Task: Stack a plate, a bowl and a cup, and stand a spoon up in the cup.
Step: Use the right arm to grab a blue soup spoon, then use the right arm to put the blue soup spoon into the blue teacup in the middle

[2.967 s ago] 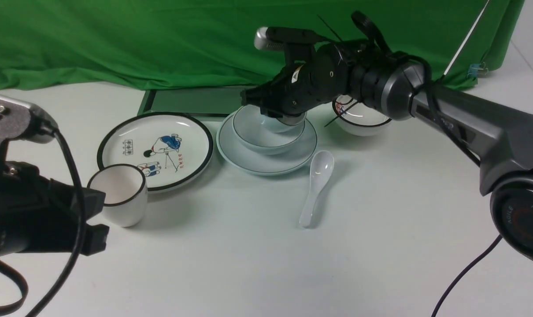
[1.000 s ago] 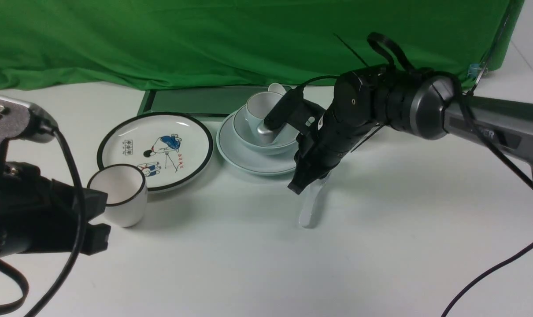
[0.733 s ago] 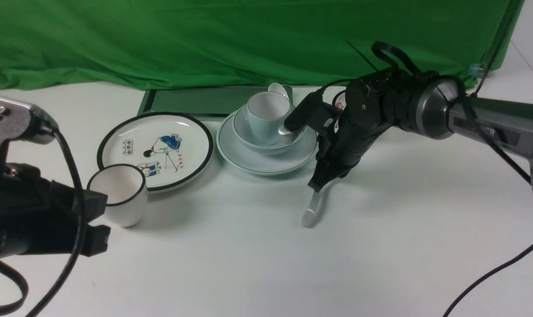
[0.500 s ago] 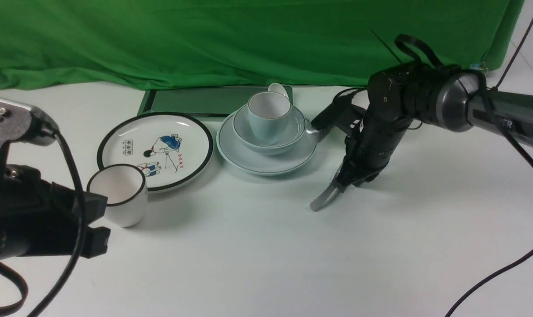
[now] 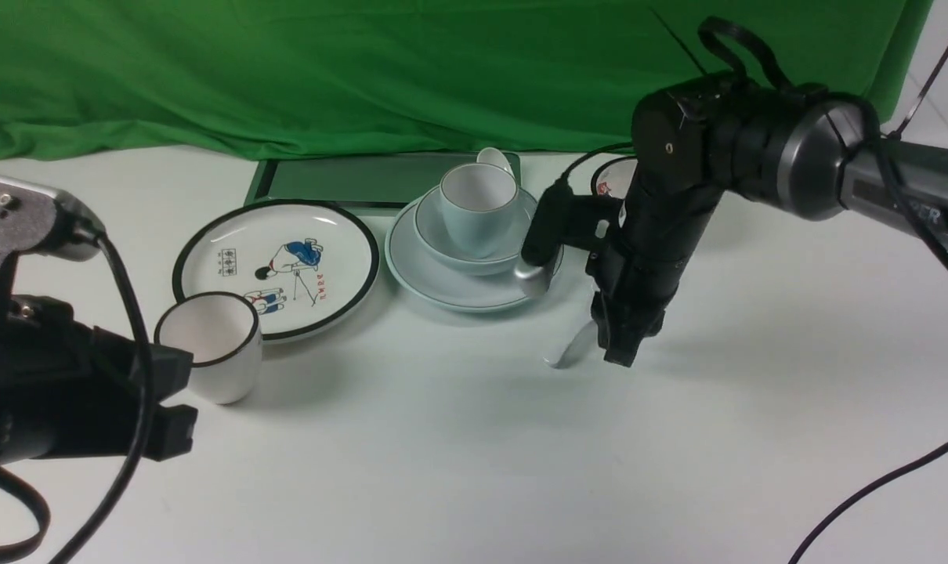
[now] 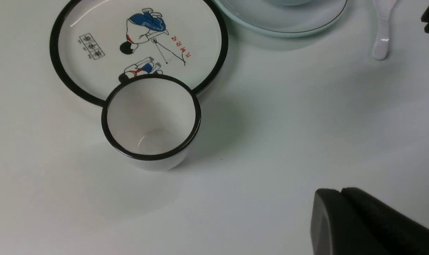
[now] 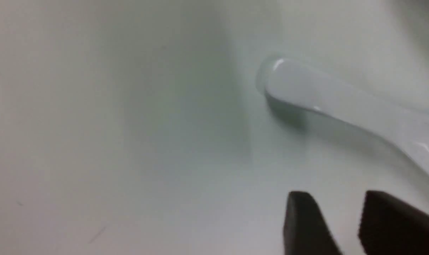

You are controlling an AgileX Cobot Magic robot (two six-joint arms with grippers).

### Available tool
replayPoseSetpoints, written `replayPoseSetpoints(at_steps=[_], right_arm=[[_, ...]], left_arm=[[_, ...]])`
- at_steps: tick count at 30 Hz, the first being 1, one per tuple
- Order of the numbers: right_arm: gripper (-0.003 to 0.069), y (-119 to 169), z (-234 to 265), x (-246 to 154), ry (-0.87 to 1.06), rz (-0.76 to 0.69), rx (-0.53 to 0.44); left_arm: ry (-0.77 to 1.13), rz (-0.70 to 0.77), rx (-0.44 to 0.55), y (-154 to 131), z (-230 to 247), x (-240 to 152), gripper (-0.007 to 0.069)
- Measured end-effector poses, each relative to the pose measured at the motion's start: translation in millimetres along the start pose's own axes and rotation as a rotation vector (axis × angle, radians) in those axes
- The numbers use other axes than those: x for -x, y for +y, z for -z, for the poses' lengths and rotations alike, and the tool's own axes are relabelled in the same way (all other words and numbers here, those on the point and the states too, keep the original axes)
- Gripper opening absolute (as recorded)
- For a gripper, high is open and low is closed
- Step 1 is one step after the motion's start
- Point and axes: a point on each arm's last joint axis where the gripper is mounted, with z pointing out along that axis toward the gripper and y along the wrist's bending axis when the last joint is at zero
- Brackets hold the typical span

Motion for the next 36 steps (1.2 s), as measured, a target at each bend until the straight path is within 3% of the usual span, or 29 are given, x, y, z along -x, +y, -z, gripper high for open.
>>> replayPoseSetpoints(at_steps=[2, 4, 7, 13, 17, 20, 21, 22, 26, 30, 34, 36], right_arm=[[0.0415, -1.0, -7.4, 6.1, -0.009, 0.096, -0.041], [0.0472, -2.6, -15.0, 9.1, -0.006, 0.145, -0.070], [0.0494, -7.5, -27.4, 12.6, -0.009, 0.198, -0.128], [0.0402, -9.5, -39.0, 15.2, -0.016, 0.243, -0.151], [0.0294, -9.6, -41.7, 15.3, -0.013, 0.257, -0.151], [0.0146, -7.8, -42.0, 13.5, 0.003, 0.253, -0.128], [0.0146, -7.5, -41.6, 13.4, 0.004, 0.252, -0.125], [0.0078, -5.7, -38.3, 12.6, 0.006, 0.216, -0.107], [0.0081, -1.3, -18.1, 13.5, -0.032, 0.102, -0.079], [0.0081, 3.3, 37.3, 27.3, -0.264, -0.039, -0.095], [0.0081, -5.8, 83.3, 52.8, -0.671, -0.270, -0.198], [0.0081, -17.7, 89.3, 61.7, -0.814, -0.381, -0.311]], left_arm=[[-0.001, 0.004, -0.002, -0.2, 0.0, 0.0, -0.0031], [0.000, 0.006, -0.004, -0.4, 0.0, 0.0, -0.0031], [0.000, 0.008, -0.005, -0.5, 0.0, 0.0, -0.0031], [0.000, 0.008, -0.006, -0.5, 0.0, 0.0, -0.0031], [0.000, 0.009, -0.006, -0.5, 0.0, 0.0, -0.0031], [0.000, 0.009, -0.006, -0.5, 0.0, 0.0, -0.0031], [0.000, 0.009, -0.006, -0.5, 0.0, 0.0, -0.0031], [0.000, 0.009, -0.006, -0.5, 0.0, 0.0, -0.0031], [0.000, 0.009, -0.006, -0.5, 0.0, 0.0, -0.0031], [0.000, 0.009, -0.006, -0.5, 0.0, 0.0, -0.0031], [-0.013, 0.010, -0.004, -0.4, 0.0, 1.2, -0.0031], [-0.018, 0.012, -0.004, -0.4, 0.0, 1.6, -0.0031]])
